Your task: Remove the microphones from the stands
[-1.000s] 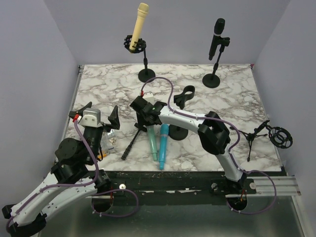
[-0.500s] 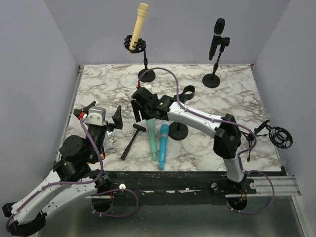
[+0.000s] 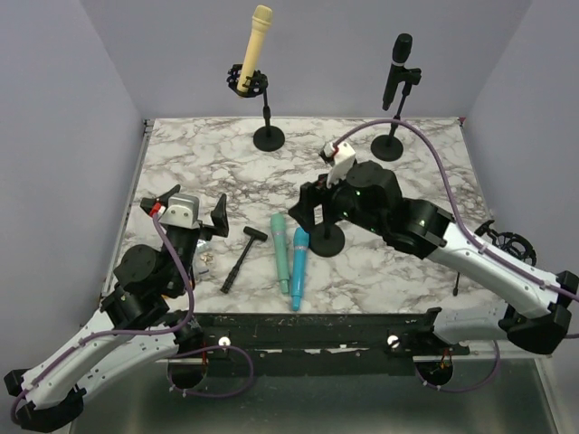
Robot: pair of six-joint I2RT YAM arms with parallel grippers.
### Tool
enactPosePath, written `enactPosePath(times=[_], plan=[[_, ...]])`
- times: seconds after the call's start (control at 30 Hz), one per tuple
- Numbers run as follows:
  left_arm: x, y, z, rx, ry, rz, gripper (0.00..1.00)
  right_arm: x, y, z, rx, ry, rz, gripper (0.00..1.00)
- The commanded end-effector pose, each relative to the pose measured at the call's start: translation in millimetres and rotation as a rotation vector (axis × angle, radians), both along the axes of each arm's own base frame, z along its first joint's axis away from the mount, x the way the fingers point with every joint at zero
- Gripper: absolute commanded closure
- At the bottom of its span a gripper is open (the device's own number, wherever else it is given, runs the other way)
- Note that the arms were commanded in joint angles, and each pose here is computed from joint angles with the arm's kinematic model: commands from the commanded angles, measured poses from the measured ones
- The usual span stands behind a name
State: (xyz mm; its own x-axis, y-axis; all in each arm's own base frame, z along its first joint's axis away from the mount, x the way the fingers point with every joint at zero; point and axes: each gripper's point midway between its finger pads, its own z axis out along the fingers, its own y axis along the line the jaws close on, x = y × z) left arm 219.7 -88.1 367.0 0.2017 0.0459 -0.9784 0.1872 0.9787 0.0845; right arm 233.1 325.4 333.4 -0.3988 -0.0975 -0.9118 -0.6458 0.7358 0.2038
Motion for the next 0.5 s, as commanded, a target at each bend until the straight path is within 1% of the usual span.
enactPosePath(times=[0.0, 0.1, 0.3, 0.4, 0.47], plan=[[3.3, -12.0, -8.3, 0.021, 0.024, -0.038, 0.02, -16.7, -13.2, -5.9, 0.041, -0.026, 0.037, 0.16], [3.8, -23.9, -11.7, 0.033, 0.042, -0.085, 0.02, -21.4, -29.2, 0.5, 0.097, -0.034, -0.006, 0.16], [6.9, -55.1, -24.8, 0.045, 0.112, -0.192, 0.02, -18.5, -62.4, -14.6, 0.071, -0.037, -0.132, 0.16], [4.8, -77.0, -24.2, 0.008, 0.165, -0.278, 0.02, -11.9, -83.7, -24.6, 0.072, -0.027, -0.254, 0.16], [2.4, -93.9, -23.7, -0.049, 0.222, -0.340, 0.02, -6.6, -97.1, -37.0, 0.077, -0.011, -0.349, 0.16]])
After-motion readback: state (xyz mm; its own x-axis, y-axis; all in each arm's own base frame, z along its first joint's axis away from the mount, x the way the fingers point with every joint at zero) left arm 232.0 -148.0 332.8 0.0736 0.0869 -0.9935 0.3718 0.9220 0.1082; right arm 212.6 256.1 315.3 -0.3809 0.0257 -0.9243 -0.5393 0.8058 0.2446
